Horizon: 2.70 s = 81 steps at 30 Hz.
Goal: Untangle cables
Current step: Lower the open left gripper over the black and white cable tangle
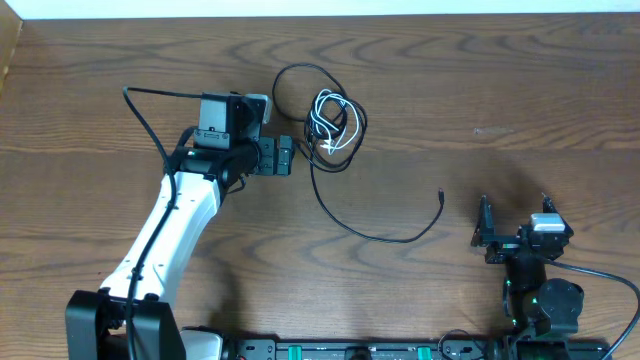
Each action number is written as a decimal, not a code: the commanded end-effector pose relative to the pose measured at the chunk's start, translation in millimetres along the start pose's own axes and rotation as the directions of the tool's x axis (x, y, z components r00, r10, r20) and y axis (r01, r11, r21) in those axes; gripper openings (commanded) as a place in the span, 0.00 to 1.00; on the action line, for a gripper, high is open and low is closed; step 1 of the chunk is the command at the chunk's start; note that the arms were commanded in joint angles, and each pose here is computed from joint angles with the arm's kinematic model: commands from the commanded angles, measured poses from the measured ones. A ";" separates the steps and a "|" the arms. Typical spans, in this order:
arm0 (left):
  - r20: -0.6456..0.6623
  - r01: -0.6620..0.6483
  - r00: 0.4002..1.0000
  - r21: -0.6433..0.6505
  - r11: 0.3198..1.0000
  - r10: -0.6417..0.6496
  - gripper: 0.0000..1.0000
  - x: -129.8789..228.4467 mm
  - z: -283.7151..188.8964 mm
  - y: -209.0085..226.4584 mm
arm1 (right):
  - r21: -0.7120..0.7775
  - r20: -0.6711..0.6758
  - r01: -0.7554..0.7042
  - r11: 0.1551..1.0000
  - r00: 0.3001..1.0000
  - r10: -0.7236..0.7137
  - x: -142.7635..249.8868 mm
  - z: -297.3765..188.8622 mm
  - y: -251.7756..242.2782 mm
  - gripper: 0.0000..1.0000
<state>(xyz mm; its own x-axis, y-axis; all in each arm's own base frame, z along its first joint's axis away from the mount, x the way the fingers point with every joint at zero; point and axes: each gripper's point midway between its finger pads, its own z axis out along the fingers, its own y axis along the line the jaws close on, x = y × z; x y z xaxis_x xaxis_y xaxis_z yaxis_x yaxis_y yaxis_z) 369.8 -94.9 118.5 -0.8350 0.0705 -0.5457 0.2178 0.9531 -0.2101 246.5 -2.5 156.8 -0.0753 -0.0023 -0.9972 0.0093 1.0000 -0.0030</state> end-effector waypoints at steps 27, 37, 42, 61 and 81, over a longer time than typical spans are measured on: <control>-0.001 -0.032 0.999 -0.094 0.995 0.032 0.98 -31.3 51.0 20.4 | 0.018 0.002 -0.018 1.000 1.000 0.018 0.2 -0.3 -3.6 0.99; -0.027 -0.029 0.999 -0.094 0.995 0.027 0.98 -24.5 59.2 22.6 | 0.018 0.002 -0.018 1.000 1.000 0.018 0.2 -0.3 -3.6 0.99; -0.059 -0.025 0.998 -0.096 0.995 0.019 0.98 -15.8 70.7 25.6 | 0.018 0.002 -0.018 1.000 1.000 0.018 0.2 -0.3 -3.6 0.99; -0.050 -0.026 0.999 -0.095 0.995 0.021 0.98 -17.4 74.4 26.2 | 0.018 0.002 -0.018 1.000 1.000 0.018 0.2 -0.3 -3.6 0.99; -0.051 -0.092 0.994 0.032 0.995 0.093 0.98 -14.6 80.3 -22.6 | 0.018 0.002 -0.018 1.000 1.000 0.018 0.2 -0.3 -3.6 0.99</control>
<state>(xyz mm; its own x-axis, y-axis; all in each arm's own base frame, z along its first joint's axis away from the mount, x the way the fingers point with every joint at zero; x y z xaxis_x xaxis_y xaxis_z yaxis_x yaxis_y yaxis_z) 415.7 -121.6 61.0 -0.8562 0.1258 -0.5011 0.2487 0.9505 -0.1862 246.5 -2.5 156.8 -0.0757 -0.0023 -0.9971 0.0093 1.0000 -0.0030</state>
